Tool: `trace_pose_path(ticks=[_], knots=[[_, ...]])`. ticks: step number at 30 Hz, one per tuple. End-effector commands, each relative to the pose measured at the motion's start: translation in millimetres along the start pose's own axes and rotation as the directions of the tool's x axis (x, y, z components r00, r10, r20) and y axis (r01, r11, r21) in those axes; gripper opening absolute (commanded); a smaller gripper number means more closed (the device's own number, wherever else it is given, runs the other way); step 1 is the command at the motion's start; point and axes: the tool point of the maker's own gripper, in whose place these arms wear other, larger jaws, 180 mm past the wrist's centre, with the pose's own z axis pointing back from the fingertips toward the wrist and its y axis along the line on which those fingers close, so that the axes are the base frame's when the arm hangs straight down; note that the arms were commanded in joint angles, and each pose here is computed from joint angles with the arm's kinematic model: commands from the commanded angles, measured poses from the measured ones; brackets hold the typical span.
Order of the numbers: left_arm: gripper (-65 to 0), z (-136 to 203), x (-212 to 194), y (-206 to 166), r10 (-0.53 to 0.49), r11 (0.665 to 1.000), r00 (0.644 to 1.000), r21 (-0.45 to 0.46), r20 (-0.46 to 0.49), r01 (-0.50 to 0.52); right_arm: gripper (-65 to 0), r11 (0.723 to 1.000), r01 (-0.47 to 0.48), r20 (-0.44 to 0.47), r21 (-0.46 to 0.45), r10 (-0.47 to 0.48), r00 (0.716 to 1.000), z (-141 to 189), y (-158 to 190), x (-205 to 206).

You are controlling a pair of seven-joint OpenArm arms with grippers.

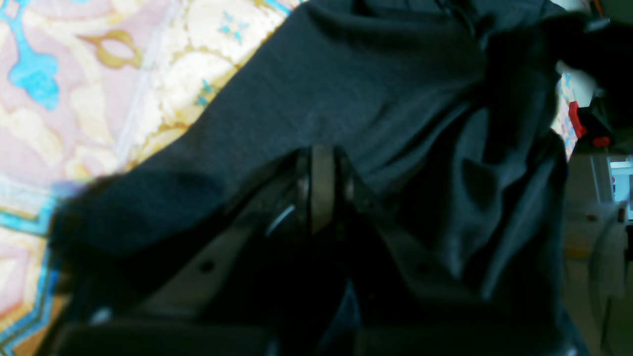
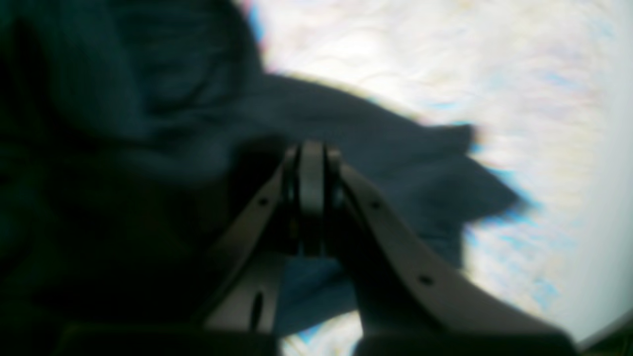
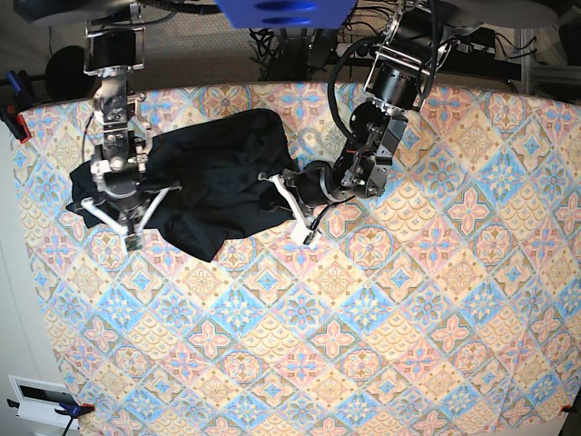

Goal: Layout the t-shirt on the table in an organized manner, then fold the t-shirt properly
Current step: 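Drag the held black fabric away from the left gripper with the right gripper, then lift the right gripper and regrasp the shirt edge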

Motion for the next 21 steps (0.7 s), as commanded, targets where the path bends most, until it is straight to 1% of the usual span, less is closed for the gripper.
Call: trace_pose_path(ticks=[1, 3, 6, 8, 13, 16, 19, 21], knots=[[-65.0, 3.7, -22.9, 24.7, -0.017, 0.994, 0.994, 0.105, -0.108, 0.029, -65.0, 0.999, 0.015, 0.102, -0.034, -0.011, 0.995, 14.9, -14.9, 31.3], [-65.0, 3.7, -22.0, 24.7, -0.018, 0.994, 0.994, 0.105, -0.107, 0.03, -65.0, 0.999, 0.023, 0.133, -0.033, -0.018, 0.991, 22.2, -16.1, 39.2], [-65.0, 3.7, -21.8, 24.7, -0.018, 0.994, 0.994, 0.105, -0.105, 0.03, -65.0, 1.0, 0.02, 0.149, -0.022, -0.017, 0.989, 23.7, -11.2, 41.3], [-65.0, 4.0, -21.9, 25.4, -0.019, 0.994, 0.994, 0.106, -0.106, 0.03, -65.0, 0.998, 0.006, 0.139, 0.062, -0.015, 0.99, 24.1, 22.4, 36.0], [-65.0, 5.8, -22.4, 29.1, -0.02, 0.993, 0.994, 0.113, -0.108, 0.032, -65.0, 0.986, -0.012, 0.143, 0.165, -0.012, 0.99, 29.6, 69.6, 39.1], [-65.0, 6.1, -22.6, 29.8, -0.02, 0.993, 0.994, 0.114, -0.108, 0.033, -65.0, 0.971, -0.027, 0.158, 0.237, -0.011, 0.987, 37.3, 103.6, 45.3], [-65.0, 6.5, -22.7, 30.6, -0.02, 0.993, 0.994, 0.116, -0.109, 0.033, -65.0, 0.963, -0.043, 0.163, 0.266, -0.001, 0.987, 40.7, 117.9, 46.9], [-65.0, 6.1, -22.5, 29.6, -0.019, 0.993, 0.994, 0.114, -0.108, 0.031, -65.0, 0.962, -0.042, 0.164, 0.269, -0.003, 0.986, 41.1, 119.3, 47.3]])
